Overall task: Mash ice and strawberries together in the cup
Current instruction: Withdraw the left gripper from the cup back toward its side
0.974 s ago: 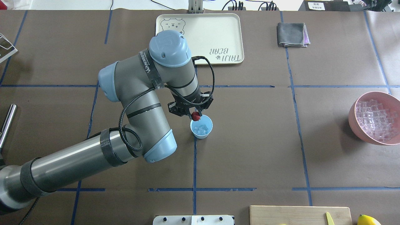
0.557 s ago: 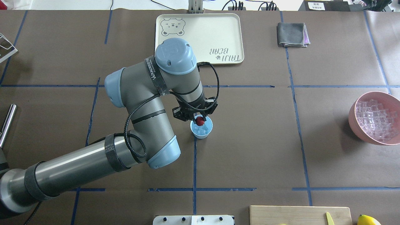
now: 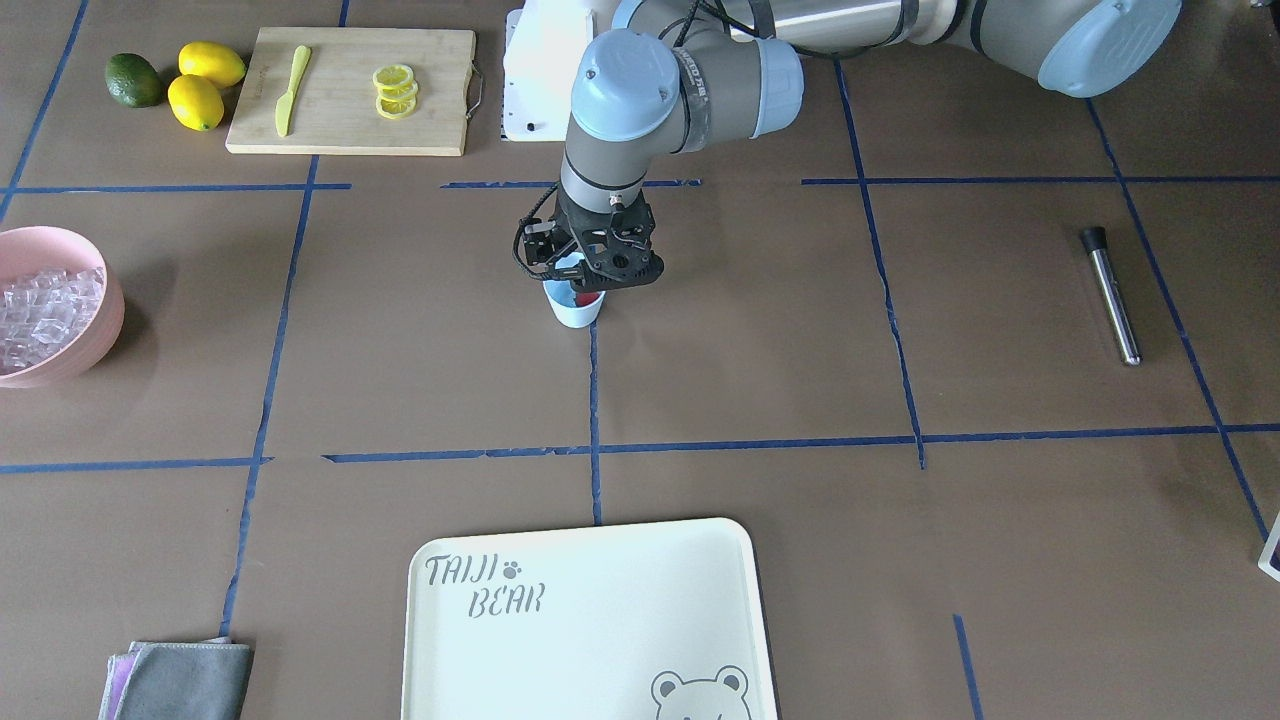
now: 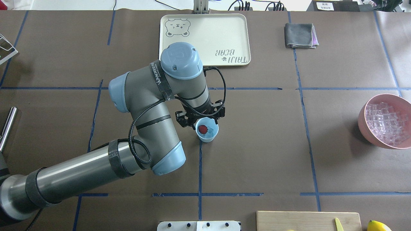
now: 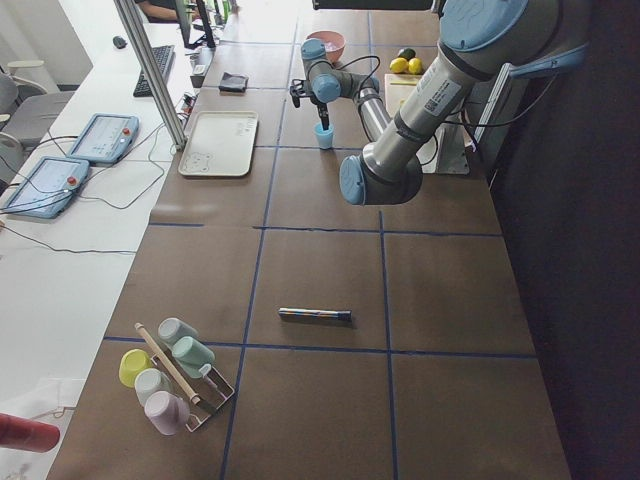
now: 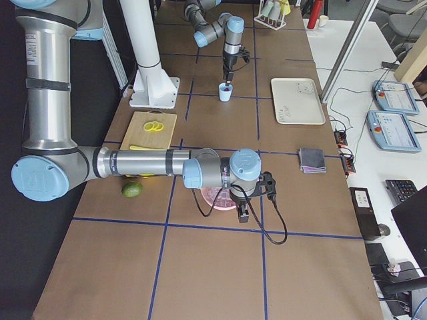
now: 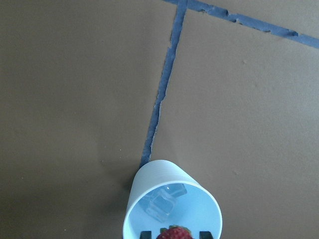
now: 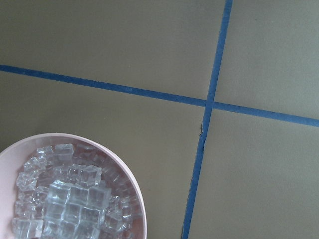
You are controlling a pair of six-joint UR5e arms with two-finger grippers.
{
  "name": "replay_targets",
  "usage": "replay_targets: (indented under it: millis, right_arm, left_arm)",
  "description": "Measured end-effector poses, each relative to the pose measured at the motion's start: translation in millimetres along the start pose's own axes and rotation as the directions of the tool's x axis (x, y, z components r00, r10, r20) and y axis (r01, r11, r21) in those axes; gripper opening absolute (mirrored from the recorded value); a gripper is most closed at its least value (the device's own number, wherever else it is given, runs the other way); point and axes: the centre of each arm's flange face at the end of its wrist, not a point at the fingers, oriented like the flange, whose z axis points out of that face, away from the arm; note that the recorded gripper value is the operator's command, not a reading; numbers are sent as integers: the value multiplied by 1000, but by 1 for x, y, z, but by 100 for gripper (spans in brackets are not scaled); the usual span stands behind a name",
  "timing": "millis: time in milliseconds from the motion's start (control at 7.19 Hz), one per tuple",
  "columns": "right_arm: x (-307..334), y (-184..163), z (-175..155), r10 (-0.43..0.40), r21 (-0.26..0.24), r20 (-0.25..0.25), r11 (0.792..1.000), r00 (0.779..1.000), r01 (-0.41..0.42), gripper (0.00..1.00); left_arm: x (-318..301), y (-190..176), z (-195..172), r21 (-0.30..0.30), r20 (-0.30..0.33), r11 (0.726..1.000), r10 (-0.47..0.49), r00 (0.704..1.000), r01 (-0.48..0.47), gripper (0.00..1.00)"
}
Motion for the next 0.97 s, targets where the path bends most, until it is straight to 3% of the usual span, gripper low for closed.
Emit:
replay_targets:
  millis: [418, 696, 974]
  right_arm:
    - [4, 3, 4, 7, -7, 0, 1000, 1000, -7, 99]
    - [9, 5, 3, 14, -3, -3, 1000, 1000, -15, 99]
    - [20, 7, -14, 45, 27, -11, 999, 999, -45, 99]
  left_arm:
    - [-33, -34, -28, 37, 34, 998, 58, 998, -60, 100]
    - [-115, -63, -64, 68, 100, 984, 159, 982, -166, 100]
    - [-217, -95, -95, 70, 182, 952, 283, 942, -299, 100]
